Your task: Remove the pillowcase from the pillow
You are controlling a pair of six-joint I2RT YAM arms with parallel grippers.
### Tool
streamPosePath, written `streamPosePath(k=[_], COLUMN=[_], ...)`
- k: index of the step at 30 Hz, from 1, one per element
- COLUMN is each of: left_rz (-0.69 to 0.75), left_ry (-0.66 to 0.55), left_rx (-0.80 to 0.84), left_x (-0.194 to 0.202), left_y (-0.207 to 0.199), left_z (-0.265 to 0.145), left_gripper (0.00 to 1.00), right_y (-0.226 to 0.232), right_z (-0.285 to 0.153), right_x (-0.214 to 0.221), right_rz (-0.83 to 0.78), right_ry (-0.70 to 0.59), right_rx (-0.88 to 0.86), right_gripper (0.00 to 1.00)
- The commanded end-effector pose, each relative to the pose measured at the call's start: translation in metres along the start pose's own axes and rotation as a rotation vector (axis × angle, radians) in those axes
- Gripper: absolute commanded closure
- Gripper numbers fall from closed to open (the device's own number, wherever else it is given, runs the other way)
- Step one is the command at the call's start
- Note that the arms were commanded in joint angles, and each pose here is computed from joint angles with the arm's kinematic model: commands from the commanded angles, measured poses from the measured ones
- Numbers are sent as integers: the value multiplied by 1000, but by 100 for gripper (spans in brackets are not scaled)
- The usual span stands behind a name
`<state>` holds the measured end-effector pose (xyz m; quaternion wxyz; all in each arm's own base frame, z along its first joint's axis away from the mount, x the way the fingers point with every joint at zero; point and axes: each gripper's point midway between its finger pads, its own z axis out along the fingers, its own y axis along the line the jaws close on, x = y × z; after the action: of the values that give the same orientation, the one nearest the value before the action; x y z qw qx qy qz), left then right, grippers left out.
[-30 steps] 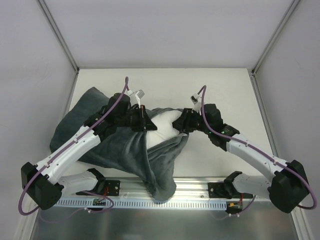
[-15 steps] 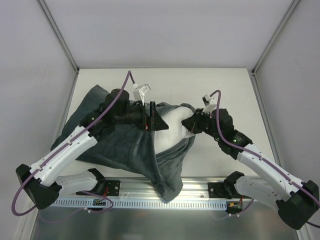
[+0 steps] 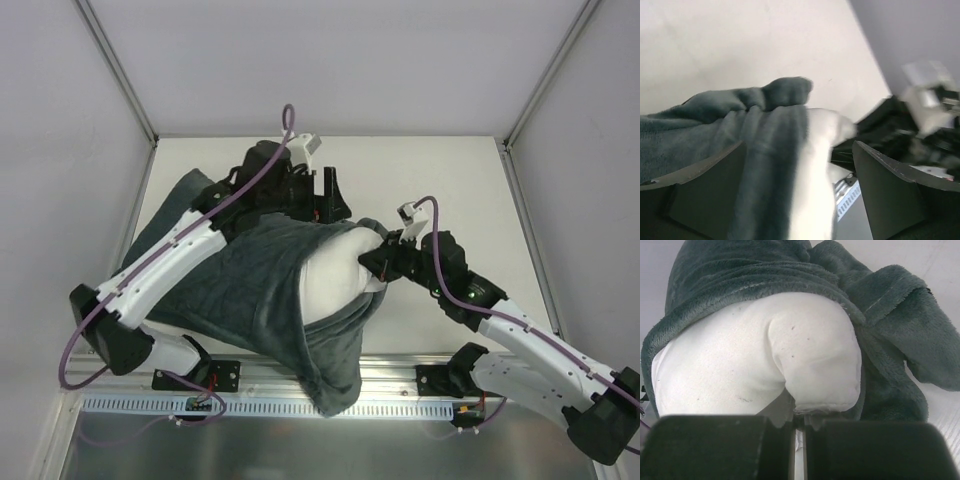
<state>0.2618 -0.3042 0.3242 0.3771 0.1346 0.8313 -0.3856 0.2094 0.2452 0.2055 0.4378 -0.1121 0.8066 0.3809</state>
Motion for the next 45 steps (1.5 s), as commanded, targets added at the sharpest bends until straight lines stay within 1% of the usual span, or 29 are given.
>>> streamPosePath(k=[1, 4, 5, 6, 8, 9, 10, 11, 12, 16, 17, 19, 20, 21, 25, 27, 29, 32, 33, 36, 37, 38, 40, 41, 42, 43, 45], left_rz=[27, 12, 4, -4, -21, -25, -31, -35, -36, -53, -78, -127, -163, -180, -167, -178, -208, -244, -260, -292, -308, -311, -266, -238, -194, -168, -96], left_ry=[90, 165, 178, 187, 207, 204, 202, 201, 196, 148, 134, 107, 92, 83, 43, 13, 2, 36, 69, 155, 187, 192, 168, 149, 106, 83, 15], left_rx=[-88, -105, -113, -115, -119, -121, -128, -129, -129, -170, -198, -224, -254, -261, -253, -278, -304, -331, -338, -296, -246, -232, -216, -217, -202, -201, -187], left_x=[16, 34, 38, 40, 44, 43, 42, 42, 40, 28, 24, 17, 12, 9, -5, -13, -17, -10, -2, 18, 23, 24, 20, 17, 8, 4, -7], left_y=[24, 33, 36, 37, 39, 40, 41, 42, 41, 51, 64, 77, 93, 98, 101, 105, 113, 126, 132, 133, 123, 119, 102, 97, 85, 79, 60], left_z=[17, 41, 45, 48, 54, 55, 56, 56, 55, 46, 43, 35, 31, 27, 15, 12, 15, 29, 39, 55, 57, 57, 50, 46, 33, 27, 7], left_gripper=[12, 13, 21, 29, 55, 81, 91, 100, 100, 100, 100, 100, 100, 100, 100, 100, 100, 100, 100, 100, 100, 97, 75, 62, 37, 29, 16], right_y=[24, 25, 26, 27, 29, 28, 28, 28, 28, 23, 24, 20, 19, 16, 2, -1, 9, 17, 21, 14, 15, 3, 5, 0, 0, 1, 6], right_z=[-11, -13, -13, -13, -14, -14, -15, -17, -19, -29, -34, -41, -44, -52, -67, -69, -72, -75, -79, -79, -83, -75, -74, -59, -54, -49, -33], right_x=[-22, -21, -20, -20, -20, -19, -19, -20, -21, -19, -22, -20, -19, -15, 5, 16, 15, 5, -5, -30, -48, -53, -74, -71, -75, -76, -81], right_rz=[-34, -41, -45, -49, -57, -61, -64, -65, -67, -79, -85, -96, -99, -103, -110, -93, -75, -72, -76, -70, -65, -58, -65, -72, -77, -80, -79], right_ry=[-80, -78, -74, -71, -68, -62, -63, -72, -79, -74, -92, -90, -90, -87, -56, -35, -46, -78, -105, -171, -215, -210, -227, -184, -177, -162, -128], right_rx=[-90, -93, -100, -105, -110, -108, -104, -104, -104, -80, -79, -65, -61, -48, -19, -22, -76, -102, -105, -15, 19, 97, 141, 175, 183, 186, 184], right_gripper=[99, 99, 99, 99, 99, 99, 99, 99, 99, 99, 99, 99, 99, 99, 99, 99, 99, 99, 99, 99, 99, 99, 99, 99, 99, 99, 99])
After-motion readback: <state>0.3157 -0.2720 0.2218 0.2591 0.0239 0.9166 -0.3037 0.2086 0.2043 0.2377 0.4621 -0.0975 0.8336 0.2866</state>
